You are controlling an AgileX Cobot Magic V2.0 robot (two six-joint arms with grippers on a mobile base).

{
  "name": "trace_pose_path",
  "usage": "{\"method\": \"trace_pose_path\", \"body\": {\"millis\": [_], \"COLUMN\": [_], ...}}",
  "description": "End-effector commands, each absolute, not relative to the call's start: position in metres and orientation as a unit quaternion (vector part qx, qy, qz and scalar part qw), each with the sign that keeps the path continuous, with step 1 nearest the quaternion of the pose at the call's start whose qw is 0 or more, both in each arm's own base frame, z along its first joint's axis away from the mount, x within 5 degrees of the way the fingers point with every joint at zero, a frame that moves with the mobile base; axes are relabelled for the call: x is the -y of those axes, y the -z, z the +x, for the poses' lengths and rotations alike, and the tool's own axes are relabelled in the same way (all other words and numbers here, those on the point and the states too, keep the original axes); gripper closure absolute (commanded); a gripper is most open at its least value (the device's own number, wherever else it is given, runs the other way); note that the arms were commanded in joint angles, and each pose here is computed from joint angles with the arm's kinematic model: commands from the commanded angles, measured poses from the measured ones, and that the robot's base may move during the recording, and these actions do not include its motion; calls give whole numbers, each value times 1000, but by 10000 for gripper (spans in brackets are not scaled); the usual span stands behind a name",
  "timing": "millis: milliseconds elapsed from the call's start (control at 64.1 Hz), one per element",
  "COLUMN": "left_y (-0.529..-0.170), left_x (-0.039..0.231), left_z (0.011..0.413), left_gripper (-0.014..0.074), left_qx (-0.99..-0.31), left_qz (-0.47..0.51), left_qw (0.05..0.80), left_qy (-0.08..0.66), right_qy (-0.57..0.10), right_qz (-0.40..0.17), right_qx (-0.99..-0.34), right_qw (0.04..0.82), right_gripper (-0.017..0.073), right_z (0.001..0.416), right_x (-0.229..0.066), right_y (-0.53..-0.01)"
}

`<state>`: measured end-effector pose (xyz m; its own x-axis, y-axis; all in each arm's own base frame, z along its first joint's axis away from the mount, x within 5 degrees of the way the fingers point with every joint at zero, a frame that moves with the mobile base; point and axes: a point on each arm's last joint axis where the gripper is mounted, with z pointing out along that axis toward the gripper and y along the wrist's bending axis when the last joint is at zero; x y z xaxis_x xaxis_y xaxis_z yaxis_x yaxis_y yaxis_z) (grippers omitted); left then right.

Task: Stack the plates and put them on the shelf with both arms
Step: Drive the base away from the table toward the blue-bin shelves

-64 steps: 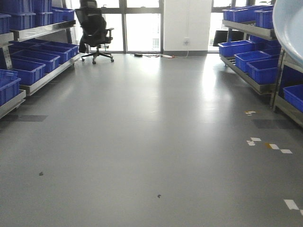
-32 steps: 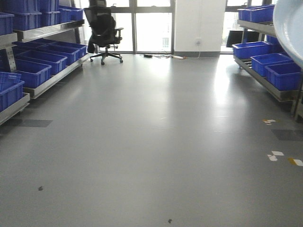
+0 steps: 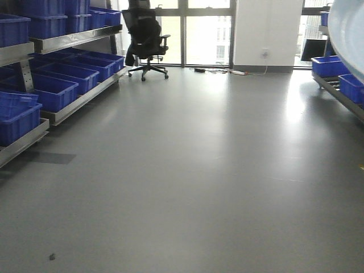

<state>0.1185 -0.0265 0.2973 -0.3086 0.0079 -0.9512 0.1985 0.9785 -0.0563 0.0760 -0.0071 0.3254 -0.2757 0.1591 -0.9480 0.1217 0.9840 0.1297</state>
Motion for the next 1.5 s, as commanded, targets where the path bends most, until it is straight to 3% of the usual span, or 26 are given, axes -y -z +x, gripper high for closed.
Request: {"method": "trace_pose_path", "body": {"millis": [0, 1482], "left_y": [-314, -313], "left_x": [27, 27], "left_z": [121, 121], "left_gripper": [510, 510], "left_qx": [-772, -773], "left_qz": [57, 57], "left_qw": [626, 625], "left_qy": [92, 92], "right_qy": [-17, -17], "right_qz": [80, 80], "right_qx": [-762, -763], "right_qw": [642, 642], "right_gripper": [537, 537], "right_z": [78, 78], "right_x": [7, 7], "right_y": [-343, -343]}}
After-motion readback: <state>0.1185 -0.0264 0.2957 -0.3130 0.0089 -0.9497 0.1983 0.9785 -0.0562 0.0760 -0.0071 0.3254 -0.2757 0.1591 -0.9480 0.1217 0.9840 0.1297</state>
